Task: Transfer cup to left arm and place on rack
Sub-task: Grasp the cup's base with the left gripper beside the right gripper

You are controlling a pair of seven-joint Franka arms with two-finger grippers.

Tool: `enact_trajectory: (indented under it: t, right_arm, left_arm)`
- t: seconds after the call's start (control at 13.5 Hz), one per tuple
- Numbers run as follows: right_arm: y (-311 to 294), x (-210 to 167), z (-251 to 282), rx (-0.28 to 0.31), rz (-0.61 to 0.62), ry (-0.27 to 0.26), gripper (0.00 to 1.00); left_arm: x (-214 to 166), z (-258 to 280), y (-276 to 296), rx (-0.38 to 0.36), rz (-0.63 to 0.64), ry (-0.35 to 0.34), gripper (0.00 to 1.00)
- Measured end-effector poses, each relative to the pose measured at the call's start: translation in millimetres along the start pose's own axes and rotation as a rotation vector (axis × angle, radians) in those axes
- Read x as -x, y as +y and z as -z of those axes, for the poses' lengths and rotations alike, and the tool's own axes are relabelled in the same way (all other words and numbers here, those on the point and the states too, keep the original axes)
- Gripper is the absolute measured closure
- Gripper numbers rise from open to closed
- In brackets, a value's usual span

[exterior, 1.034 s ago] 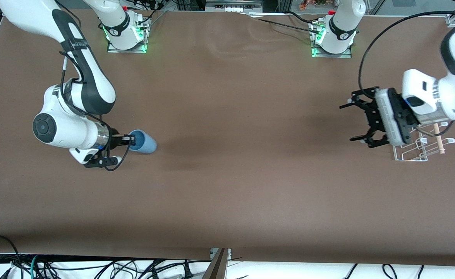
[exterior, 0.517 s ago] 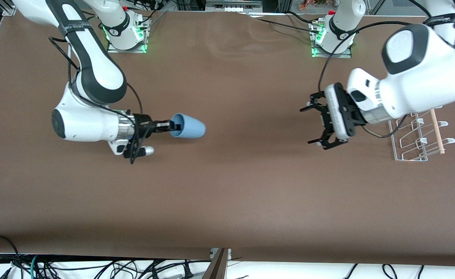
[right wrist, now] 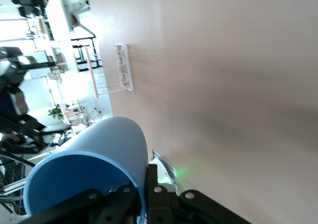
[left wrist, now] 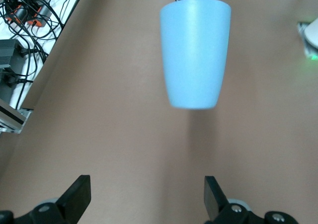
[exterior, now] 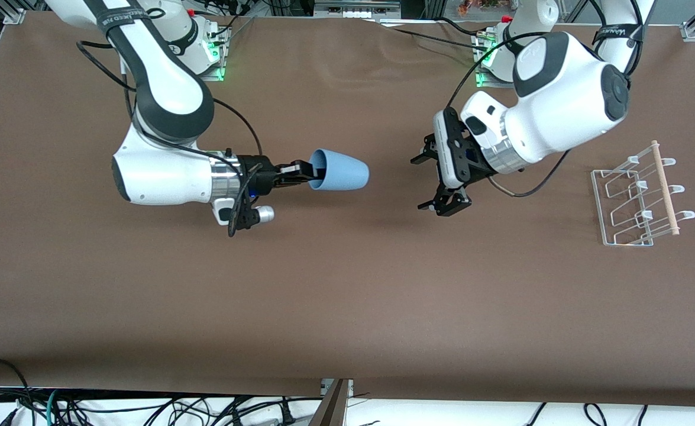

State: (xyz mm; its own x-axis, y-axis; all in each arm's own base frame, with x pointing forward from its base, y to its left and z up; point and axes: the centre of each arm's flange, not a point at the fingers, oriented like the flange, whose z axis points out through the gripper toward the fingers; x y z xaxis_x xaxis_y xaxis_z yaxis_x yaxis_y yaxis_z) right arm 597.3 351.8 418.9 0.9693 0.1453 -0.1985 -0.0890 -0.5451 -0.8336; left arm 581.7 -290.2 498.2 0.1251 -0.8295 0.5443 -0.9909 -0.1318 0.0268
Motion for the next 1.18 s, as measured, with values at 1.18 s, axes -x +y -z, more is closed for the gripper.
enact_trajectory:
  t: [1.18]
  right_arm:
    - [-47,11,-44,-0.050,0.047,0.065,0.95]
  left_arm:
    - [-54,-33,49,-0.094,0.022,-0.059,0.00]
